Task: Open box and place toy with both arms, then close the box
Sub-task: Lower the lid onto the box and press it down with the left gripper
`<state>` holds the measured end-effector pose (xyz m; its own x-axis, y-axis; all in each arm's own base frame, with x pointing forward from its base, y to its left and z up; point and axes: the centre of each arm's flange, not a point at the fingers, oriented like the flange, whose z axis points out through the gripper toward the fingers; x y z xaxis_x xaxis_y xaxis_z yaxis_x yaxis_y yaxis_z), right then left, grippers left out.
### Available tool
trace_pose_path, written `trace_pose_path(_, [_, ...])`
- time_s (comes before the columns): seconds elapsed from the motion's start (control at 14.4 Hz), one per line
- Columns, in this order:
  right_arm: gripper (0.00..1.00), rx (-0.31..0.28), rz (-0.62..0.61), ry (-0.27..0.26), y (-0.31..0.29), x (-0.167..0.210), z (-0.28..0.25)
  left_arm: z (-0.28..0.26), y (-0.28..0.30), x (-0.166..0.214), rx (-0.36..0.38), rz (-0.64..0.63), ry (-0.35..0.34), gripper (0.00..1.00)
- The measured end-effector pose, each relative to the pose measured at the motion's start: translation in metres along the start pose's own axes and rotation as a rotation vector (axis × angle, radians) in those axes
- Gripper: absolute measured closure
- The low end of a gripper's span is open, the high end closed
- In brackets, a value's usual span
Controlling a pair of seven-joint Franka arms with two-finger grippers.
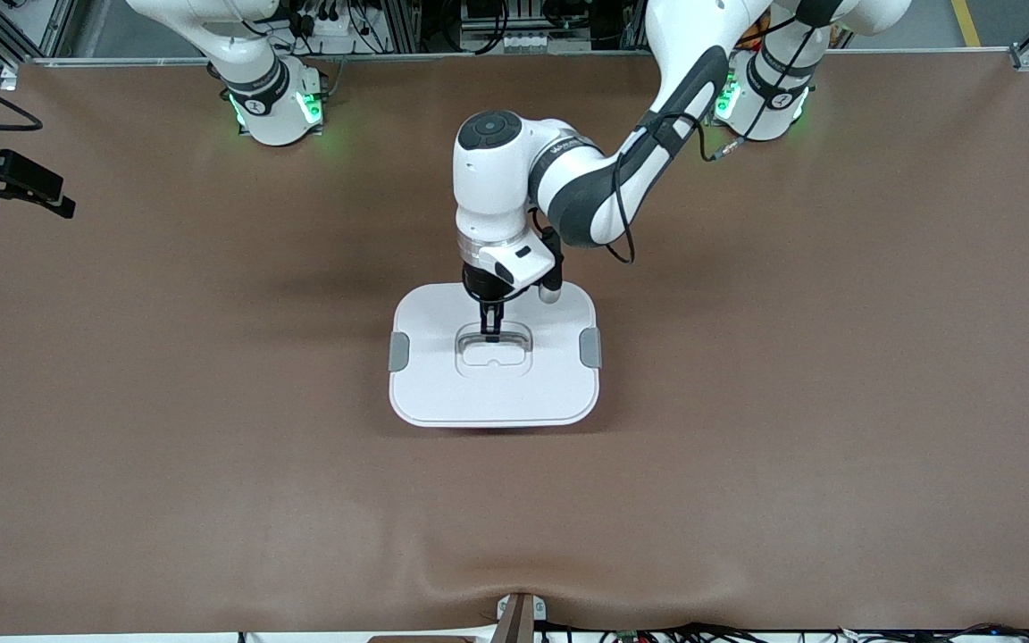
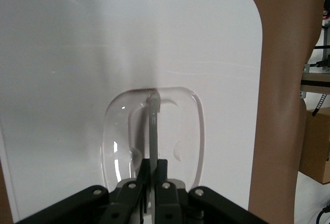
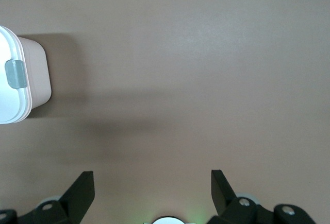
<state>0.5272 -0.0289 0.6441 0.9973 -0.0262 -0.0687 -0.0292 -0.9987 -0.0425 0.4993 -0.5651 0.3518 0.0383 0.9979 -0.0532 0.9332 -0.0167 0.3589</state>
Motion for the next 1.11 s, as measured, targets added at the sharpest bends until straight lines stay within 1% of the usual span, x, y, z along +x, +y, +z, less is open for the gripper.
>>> trace_pose_path(1.11, [0.0, 0.0, 0.0, 0.0, 0.0, 0.0, 0.0, 0.0038, -0.0081, -0.0065, 0.005, 0.013, 0.0, 0.93])
